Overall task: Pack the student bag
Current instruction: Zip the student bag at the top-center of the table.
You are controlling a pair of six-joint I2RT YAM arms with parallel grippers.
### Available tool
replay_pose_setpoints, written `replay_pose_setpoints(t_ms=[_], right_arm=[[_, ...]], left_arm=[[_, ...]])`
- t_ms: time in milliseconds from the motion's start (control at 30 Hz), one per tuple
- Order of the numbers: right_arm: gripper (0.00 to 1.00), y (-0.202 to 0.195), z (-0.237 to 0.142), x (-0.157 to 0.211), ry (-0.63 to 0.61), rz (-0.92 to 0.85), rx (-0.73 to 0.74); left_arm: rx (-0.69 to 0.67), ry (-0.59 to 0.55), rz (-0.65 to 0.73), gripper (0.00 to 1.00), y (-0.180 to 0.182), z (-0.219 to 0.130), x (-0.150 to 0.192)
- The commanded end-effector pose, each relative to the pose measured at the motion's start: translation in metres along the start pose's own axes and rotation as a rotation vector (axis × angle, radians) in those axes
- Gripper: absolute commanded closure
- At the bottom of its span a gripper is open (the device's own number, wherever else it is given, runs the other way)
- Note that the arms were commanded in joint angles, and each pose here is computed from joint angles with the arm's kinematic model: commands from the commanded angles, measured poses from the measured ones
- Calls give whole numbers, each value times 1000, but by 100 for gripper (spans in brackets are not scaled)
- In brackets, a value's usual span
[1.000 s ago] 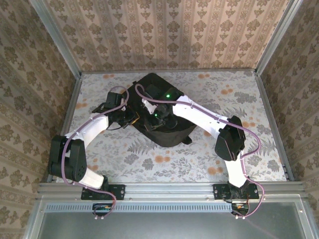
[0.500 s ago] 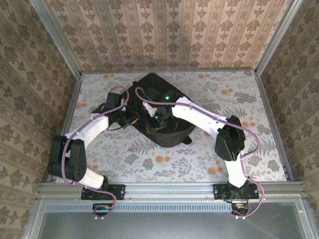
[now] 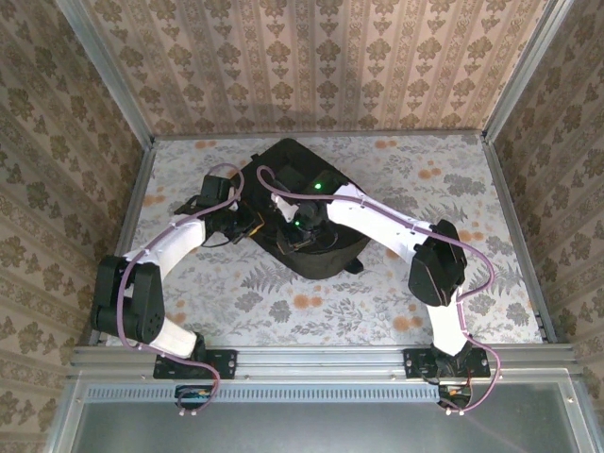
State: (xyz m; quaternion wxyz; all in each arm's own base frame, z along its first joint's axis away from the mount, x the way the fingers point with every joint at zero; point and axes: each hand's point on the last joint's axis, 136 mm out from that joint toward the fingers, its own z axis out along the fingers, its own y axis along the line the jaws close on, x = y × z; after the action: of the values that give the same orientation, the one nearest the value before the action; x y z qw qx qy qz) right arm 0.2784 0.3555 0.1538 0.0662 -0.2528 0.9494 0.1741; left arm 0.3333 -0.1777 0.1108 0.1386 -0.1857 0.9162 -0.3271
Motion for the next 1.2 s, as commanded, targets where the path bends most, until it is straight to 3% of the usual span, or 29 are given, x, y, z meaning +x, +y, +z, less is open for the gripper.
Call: replay_pose_setpoints(t_ms=[0,267,533,633,700,767,900,1067,1167], right_arm=[[70,3,4,9,39,2,-13],[74,16,15,9,68,4,-66],[74,6,25,12,77,9,-18],[82,5,30,7,64,16,-11],[98,4,31,3,50,17,-10],[100,6,25,0,33,19,-17],[100,10,8,6,19,13,-33],[100,8,-2,32,57,33,-47],[100,3,-5,44,51,55,-43]], left_arm=[[50,23,12,100,-9,0,3],[52,22,10,100,-9,0,3],[57,18,0,100,-9,-1,1],[58,20,1,100,-9,-1,1],[53,20,-2,100,-7,-1,1],[42,17,-6,100,-4,-1,1],[8,-1,-24,90,6,-4,-5],[-36,-28,-40,66,16,-9,-13],[-55,-36,-49,66,22,-9,-16]])
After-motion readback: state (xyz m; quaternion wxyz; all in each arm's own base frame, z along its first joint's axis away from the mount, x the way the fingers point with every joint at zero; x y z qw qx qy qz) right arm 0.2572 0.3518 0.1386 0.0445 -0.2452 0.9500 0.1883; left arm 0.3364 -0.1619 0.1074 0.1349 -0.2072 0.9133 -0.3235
